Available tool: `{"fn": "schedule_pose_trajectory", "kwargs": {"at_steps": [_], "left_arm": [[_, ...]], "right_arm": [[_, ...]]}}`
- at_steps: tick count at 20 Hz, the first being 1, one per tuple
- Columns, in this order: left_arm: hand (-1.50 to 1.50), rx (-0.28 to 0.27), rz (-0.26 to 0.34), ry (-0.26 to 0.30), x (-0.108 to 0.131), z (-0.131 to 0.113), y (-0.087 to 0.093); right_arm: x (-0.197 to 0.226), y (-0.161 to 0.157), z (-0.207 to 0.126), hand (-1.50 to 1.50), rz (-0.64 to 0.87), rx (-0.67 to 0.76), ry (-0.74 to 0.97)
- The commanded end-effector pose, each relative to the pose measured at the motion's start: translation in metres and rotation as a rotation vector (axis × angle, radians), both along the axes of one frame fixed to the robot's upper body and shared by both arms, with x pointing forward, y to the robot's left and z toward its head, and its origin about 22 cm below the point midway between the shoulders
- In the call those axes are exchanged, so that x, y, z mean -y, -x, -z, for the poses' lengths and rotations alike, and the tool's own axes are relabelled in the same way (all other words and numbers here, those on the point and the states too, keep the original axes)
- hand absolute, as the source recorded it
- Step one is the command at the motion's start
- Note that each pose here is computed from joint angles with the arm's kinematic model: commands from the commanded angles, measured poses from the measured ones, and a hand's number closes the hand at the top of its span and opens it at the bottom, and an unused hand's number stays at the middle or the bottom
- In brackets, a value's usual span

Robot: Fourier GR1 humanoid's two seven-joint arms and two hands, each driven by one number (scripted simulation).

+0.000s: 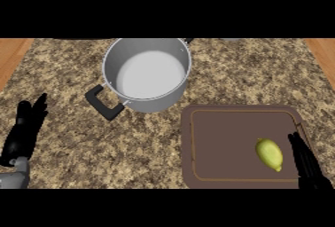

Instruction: Pick the lemon from the tray and place it in the pot

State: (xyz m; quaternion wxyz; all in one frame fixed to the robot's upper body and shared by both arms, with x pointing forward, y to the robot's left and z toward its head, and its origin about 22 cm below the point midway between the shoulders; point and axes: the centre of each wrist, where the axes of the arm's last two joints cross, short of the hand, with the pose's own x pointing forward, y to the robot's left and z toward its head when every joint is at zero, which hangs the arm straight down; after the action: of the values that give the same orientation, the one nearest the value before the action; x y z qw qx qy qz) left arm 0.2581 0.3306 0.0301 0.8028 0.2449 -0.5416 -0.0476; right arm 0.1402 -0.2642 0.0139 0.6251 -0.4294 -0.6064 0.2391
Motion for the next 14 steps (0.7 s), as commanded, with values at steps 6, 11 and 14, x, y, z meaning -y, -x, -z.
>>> {"fn": "schedule_pose_trajectory", "kwargs": {"at_steps": [6,11,14], "left_arm": [[0.0,0.001,0.01,-0.006,0.007,0.017,0.009],[0.0,0.01,-0.001,0.007,-0.005,-0.005,-0.008],[0.0,-0.003,-0.002,-0.001,0.003,0.0,-0.004]], "right_arm": [[-0.014,-0.018,0.029,-1.5,0.021,-0.081,-0.006],[0.015,-0.021,0.025,-1.5,0.007,-0.086,-0.011],[0.009,-0.052,0.031,-1.5,0.007,-0.104,-0.041]]}}
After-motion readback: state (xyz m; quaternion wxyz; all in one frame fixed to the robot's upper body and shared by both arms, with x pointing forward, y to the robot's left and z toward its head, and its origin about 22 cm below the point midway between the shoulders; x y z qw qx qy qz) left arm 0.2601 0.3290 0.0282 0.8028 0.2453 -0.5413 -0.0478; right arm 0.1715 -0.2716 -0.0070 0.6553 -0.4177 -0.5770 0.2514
